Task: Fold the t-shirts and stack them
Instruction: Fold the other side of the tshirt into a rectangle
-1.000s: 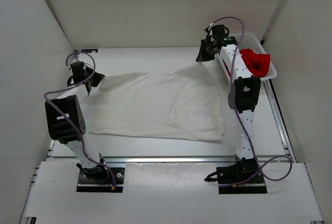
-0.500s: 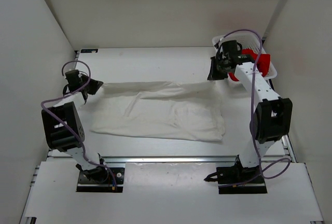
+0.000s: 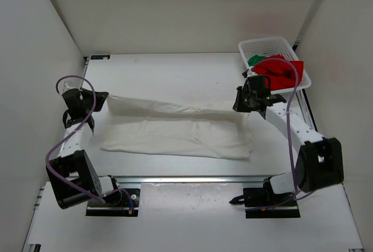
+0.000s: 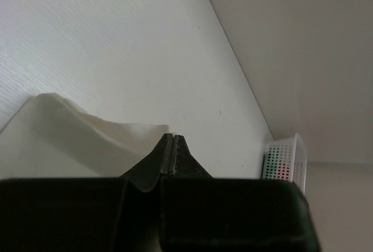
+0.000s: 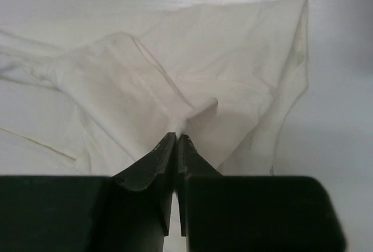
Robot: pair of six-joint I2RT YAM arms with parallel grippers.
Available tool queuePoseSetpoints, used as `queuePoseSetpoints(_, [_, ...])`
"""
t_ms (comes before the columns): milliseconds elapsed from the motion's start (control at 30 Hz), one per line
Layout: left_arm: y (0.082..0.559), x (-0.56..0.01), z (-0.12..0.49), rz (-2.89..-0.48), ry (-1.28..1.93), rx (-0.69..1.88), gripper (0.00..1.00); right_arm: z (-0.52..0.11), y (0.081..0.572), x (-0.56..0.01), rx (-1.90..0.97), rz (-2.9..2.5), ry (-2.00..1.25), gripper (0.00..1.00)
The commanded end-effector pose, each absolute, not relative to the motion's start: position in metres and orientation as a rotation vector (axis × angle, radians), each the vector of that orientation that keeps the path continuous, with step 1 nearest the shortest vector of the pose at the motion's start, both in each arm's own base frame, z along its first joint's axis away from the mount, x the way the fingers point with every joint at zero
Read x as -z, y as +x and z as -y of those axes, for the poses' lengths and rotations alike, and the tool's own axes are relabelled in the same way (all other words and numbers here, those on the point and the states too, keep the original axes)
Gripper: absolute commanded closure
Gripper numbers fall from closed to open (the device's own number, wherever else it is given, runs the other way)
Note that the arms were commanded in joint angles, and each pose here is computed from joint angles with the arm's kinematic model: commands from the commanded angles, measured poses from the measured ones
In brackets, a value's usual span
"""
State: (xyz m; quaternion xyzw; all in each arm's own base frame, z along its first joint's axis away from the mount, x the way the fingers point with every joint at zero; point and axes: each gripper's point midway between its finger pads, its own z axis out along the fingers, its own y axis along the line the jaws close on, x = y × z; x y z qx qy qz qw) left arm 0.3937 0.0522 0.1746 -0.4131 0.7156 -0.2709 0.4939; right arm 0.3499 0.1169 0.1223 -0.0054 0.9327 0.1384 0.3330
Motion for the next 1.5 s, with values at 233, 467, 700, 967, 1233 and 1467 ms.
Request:
queuePoseSetpoints(233, [0.347, -0.142, -0.074, -1.711, -1.084, 0.549, 1.00, -0.116, 0.309, -0.131, -0.386, -2.194, 0.099, 0.96])
queuePoseSetpoints(467, [0.329, -0.111, -0.080, -1.765, -1.130, 0.438, 1.00, -0.108, 0.261, -0.076, -0.422, -2.245, 0.245, 0.98])
queuePoseSetpoints(700, [0.332, -0.114, -0.082, -1.715, -1.204, 0.529, 0.73, -0.098, 0.240, -0.057, -0.494, -2.243, 0.283, 0.76])
queuePoseSetpoints(967, [0.348, -0.159, -0.055, -1.653, -1.054, 0.609, 0.76, -0.101, 0.254, -0.101, -0.440, -2.164, 0.222, 0.78])
queuePoseSetpoints(1233, [0.351, -0.110, 0.045, -1.884, -0.825, 0.666, 0.81, -0.181, 0.304, -0.097, -0.564, -2.249, -0.119, 0.96])
queuePoseSetpoints(1467, [0.354, -0.065, 0.063, -2.061, -0.837, 0.726, 0.90, -0.230, 0.349, -0.093, -0.535, -2.290, -0.261, 0.67])
